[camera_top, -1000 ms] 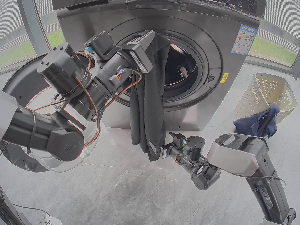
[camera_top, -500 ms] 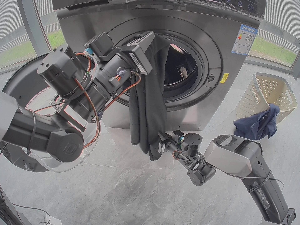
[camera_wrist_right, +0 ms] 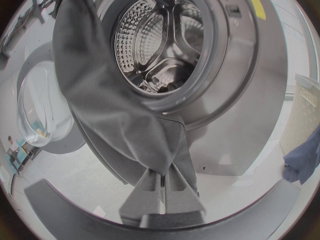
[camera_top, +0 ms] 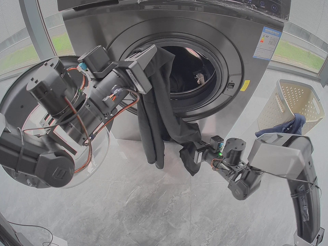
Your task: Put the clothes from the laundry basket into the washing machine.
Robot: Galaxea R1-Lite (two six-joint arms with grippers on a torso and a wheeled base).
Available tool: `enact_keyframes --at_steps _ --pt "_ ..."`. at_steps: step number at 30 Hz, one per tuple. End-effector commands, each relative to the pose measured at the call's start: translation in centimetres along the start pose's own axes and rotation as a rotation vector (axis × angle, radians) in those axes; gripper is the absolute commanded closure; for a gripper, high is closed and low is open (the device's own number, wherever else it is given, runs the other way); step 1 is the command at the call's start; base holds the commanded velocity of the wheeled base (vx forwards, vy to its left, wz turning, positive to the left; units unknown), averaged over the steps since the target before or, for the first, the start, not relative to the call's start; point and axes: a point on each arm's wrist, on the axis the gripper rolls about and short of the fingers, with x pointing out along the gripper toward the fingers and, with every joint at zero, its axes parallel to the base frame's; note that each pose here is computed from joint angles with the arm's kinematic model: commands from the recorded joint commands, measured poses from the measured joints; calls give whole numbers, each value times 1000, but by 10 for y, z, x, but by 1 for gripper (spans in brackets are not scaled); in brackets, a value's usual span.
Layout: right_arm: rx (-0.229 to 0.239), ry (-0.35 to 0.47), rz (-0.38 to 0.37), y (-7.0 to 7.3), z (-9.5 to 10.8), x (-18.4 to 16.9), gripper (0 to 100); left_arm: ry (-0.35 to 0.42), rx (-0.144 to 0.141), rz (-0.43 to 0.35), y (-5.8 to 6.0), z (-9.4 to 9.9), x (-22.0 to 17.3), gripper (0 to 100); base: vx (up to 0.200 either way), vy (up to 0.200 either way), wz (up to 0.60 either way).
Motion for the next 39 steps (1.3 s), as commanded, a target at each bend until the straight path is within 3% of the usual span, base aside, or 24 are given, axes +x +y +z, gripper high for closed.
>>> enact_keyframes --at_steps 1,5,8,9,14,18,27,31,39 --pt "3 -99 -4 -10 85 -60 100 37 2 10 -4 17 -43 100 0 0 0" --pt "7 -115 5 -7 110 -95 100 40 -4 3 -9 29 -71 100 0 0 0" --pt "7 -116 5 -7 111 -96 100 40 -4 3 -9 30 -72 100 0 0 0" --pt "12 -121 2 -6 123 -122 100 26 -5 -2 -14 44 -93 100 0 0 0" --pt "33 -182 -6 -5 140 -125 100 13 -37 -12 -16 50 -99 100 0 0 0" --pt "60 -223 -49 -11 148 -120 100 35 -43 -7 -15 45 -101 100 0 0 0" --pt "64 -310 -69 -17 169 -117 100 88 -19 61 2 33 -108 100 0 0 0" --pt "56 -370 -104 -29 184 -118 100 128 -5 117 15 21 -111 100 0 0 0" --pt "50 -394 -105 -33 191 -120 100 135 29 195 35 17 -109 100 0 0 0"
